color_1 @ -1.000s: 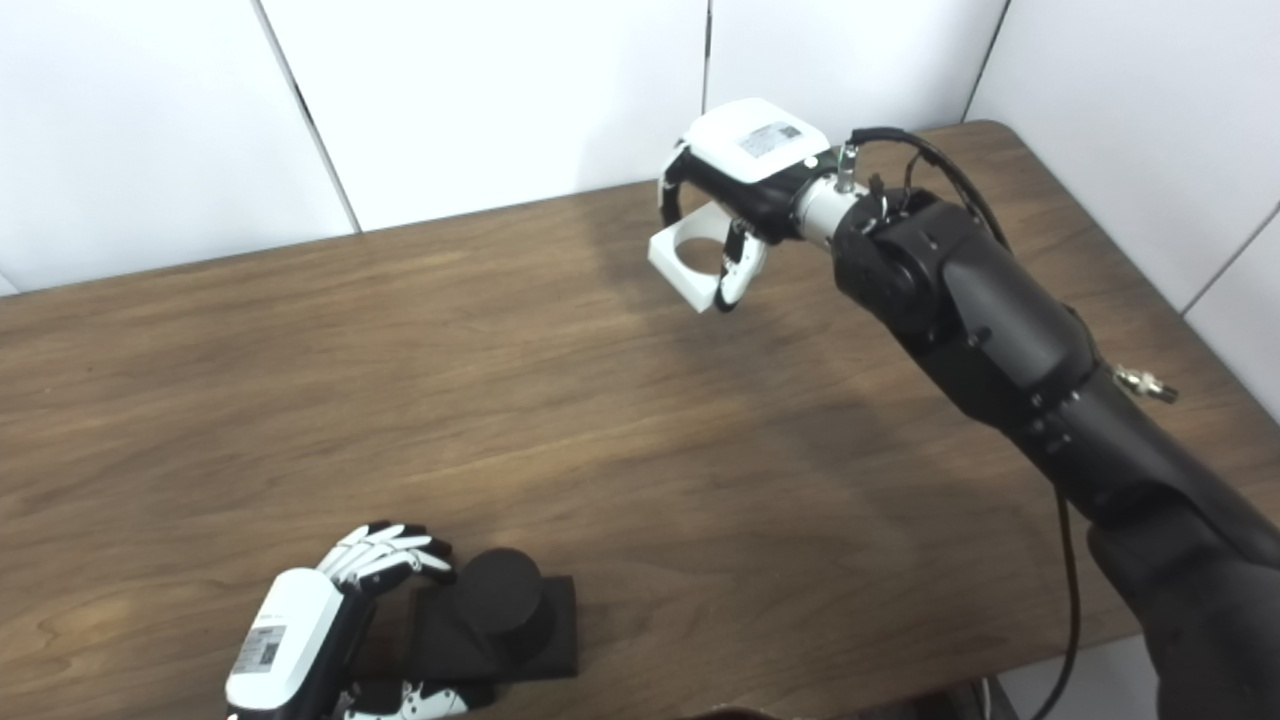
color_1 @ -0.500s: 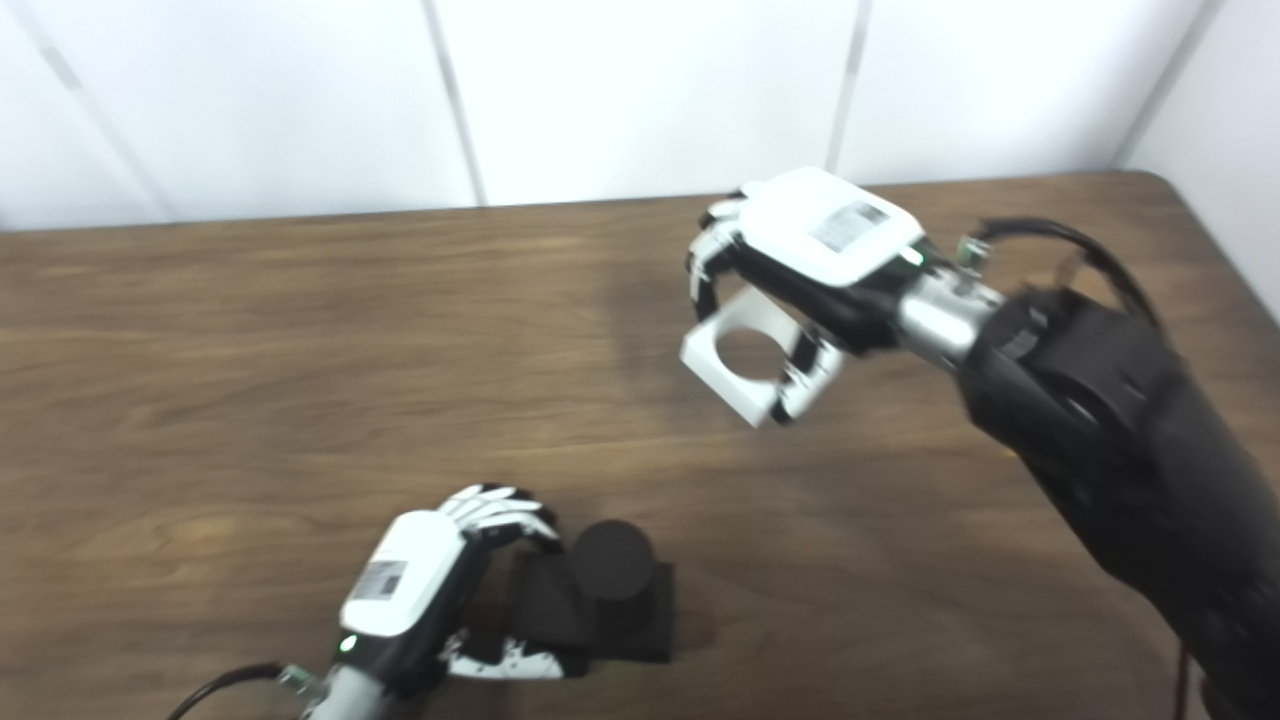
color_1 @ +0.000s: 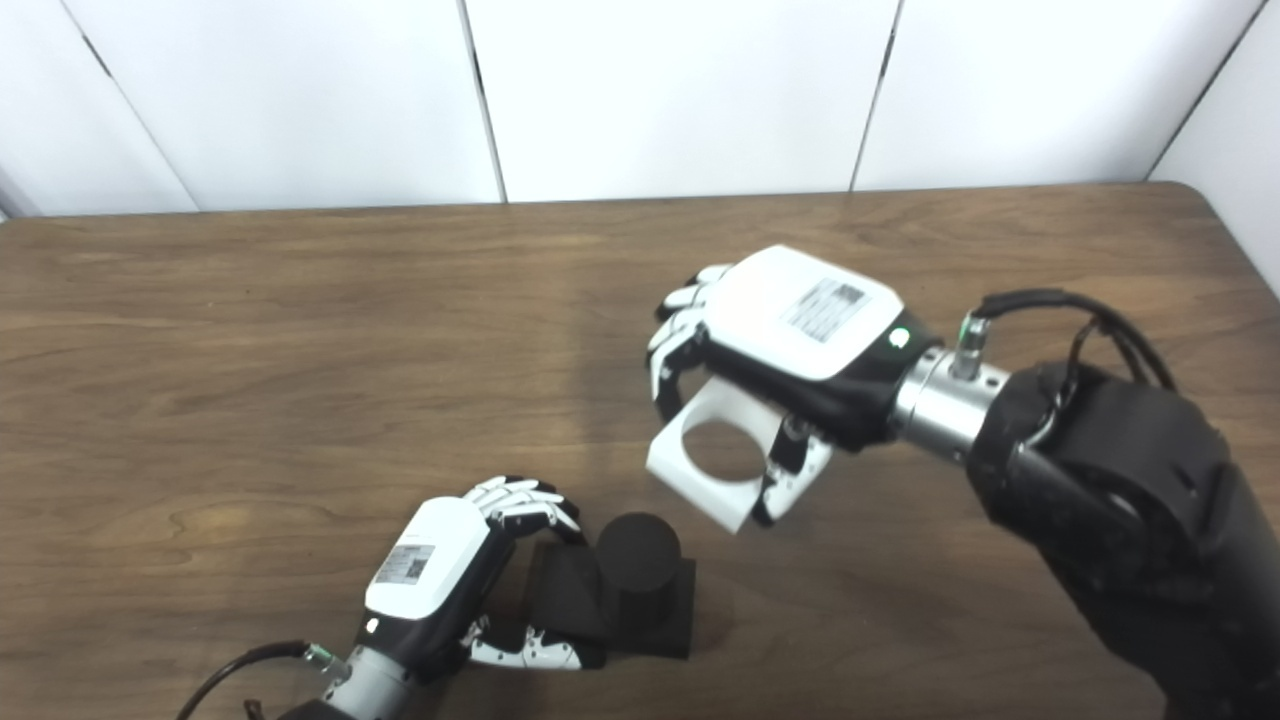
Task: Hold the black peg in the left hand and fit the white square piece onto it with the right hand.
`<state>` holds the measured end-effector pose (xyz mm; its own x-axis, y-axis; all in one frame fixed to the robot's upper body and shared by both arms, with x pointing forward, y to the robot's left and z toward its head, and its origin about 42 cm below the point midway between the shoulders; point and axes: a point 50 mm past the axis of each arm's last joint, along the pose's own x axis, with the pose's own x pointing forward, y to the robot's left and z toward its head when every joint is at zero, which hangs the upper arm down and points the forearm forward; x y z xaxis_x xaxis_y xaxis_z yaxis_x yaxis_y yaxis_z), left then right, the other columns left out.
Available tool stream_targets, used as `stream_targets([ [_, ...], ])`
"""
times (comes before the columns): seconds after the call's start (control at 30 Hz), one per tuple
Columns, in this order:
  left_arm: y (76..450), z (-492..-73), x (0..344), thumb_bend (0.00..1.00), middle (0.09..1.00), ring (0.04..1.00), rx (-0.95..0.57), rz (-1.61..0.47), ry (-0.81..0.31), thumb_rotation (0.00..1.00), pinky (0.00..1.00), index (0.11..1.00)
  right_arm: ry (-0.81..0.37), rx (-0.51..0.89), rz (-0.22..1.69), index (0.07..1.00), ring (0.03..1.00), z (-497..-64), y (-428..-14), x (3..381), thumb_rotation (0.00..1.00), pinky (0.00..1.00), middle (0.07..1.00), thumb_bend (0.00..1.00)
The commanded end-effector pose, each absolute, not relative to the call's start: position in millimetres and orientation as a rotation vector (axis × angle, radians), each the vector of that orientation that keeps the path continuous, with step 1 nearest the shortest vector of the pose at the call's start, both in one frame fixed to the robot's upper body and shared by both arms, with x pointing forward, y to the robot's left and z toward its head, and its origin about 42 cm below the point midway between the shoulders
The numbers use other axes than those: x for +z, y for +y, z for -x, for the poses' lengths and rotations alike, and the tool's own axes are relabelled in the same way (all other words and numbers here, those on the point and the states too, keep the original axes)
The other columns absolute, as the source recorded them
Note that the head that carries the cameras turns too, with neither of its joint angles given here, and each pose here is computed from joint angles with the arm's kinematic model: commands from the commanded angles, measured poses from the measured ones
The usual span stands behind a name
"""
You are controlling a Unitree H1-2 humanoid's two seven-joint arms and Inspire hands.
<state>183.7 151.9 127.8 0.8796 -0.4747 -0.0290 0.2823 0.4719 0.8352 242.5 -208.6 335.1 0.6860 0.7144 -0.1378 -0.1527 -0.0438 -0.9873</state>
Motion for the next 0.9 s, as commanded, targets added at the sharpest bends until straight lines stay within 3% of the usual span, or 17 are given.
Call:
stream_targets([
  [0.0, 150, -181, 128, 0.52, 0.748, 0.823, -0.502, -0.984, -0.212, 0.05, 0.86, 0.485, -0.53, 0.724, 1.459, 0.483, 0.862, -239, -207, 344, 0.13, 0.89, 0.758, 0.52],
  [0.87, 149, -182, 129, 0.52, 0.75, 0.826, -0.5, -0.983, -0.218, 0.05, 0.86, 0.485, -0.535, 0.828, 1.416, 0.483, 0.88, -231, -174, 308, 0.13, 0.91, 0.768, 0.52],
])
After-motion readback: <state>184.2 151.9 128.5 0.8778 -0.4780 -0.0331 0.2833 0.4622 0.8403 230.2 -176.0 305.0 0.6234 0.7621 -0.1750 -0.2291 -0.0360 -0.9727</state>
